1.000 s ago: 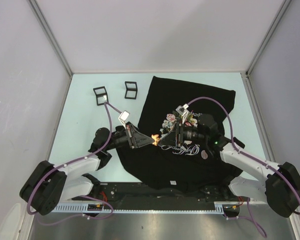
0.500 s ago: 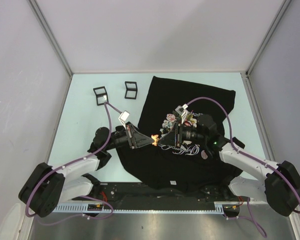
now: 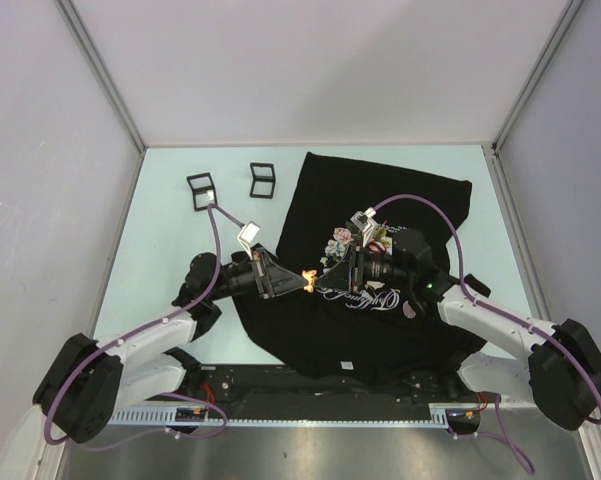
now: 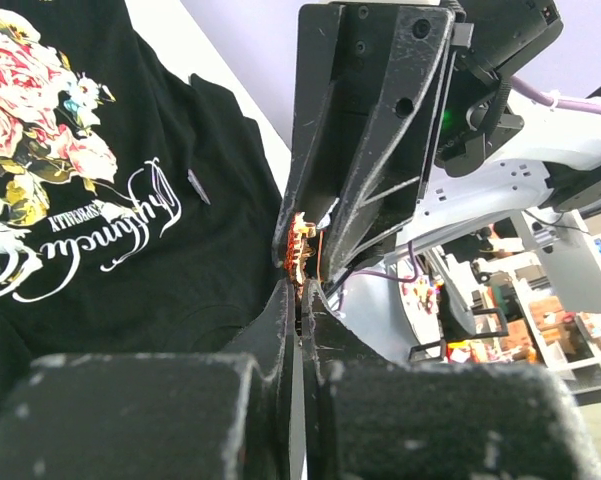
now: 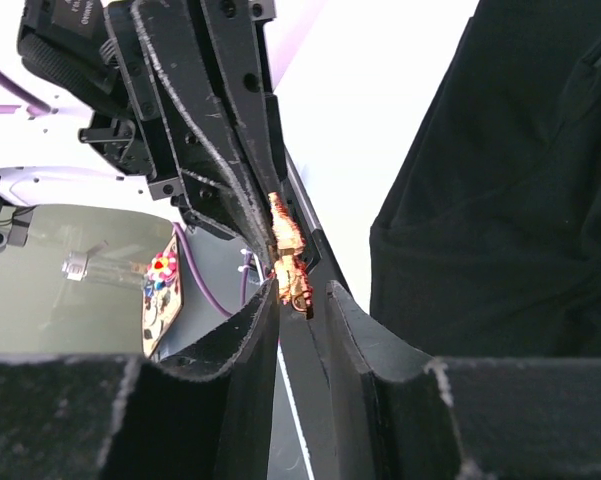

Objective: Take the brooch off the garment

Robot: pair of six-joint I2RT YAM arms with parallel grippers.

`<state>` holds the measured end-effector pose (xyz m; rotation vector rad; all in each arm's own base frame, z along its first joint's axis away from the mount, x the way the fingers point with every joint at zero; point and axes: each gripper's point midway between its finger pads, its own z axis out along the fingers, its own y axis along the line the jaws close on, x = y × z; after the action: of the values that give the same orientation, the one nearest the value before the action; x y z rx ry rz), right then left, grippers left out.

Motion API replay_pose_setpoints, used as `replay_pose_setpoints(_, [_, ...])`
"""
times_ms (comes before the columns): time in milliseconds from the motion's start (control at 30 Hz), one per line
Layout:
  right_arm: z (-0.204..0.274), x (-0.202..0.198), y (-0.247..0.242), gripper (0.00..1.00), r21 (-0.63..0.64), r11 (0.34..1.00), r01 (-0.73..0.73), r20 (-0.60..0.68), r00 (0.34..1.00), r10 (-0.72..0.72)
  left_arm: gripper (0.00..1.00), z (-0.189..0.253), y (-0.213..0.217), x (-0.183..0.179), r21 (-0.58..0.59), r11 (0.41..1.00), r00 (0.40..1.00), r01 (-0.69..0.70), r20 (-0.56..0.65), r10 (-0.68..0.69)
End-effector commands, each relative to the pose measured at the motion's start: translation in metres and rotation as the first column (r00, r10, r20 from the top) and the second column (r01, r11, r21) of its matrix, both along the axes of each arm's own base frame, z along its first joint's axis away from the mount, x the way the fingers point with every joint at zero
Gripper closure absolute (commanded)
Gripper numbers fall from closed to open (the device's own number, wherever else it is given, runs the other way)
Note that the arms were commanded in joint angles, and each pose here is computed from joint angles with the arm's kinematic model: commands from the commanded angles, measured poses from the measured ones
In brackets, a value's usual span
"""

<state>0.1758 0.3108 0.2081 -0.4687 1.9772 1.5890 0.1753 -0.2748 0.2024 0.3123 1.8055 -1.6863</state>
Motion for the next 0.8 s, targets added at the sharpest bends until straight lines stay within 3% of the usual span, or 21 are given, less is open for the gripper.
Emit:
replay_pose_setpoints(0, [0.009, 0.006, 0.004, 0.71, 0.03, 0.999, 0.023, 0.029, 0.999, -0.024, 1.0, 0.024, -0.001, 0.004, -0.011, 1.0, 0.993, -0.01, 0.116, 0.012])
replay_pose_setpoints(367, [0.014, 0.004, 0.009, 0.65, 0.049, 0.999, 0.02, 0.039, 0.999, -0.022, 1.0, 0.021, 0.0, 0.004, 0.003, 1.0, 0.993, -0.016, 0.115, 0.015])
replay_pose_setpoints(767, [0.012, 0.007, 0.014, 0.73, 0.04, 0.998, 0.041, 0.038, 0.998, -0.043, 1.0, 0.025, -0.001, 0.003, -0.004, 1.0, 0.992, -0.01, 0.122, 0.01])
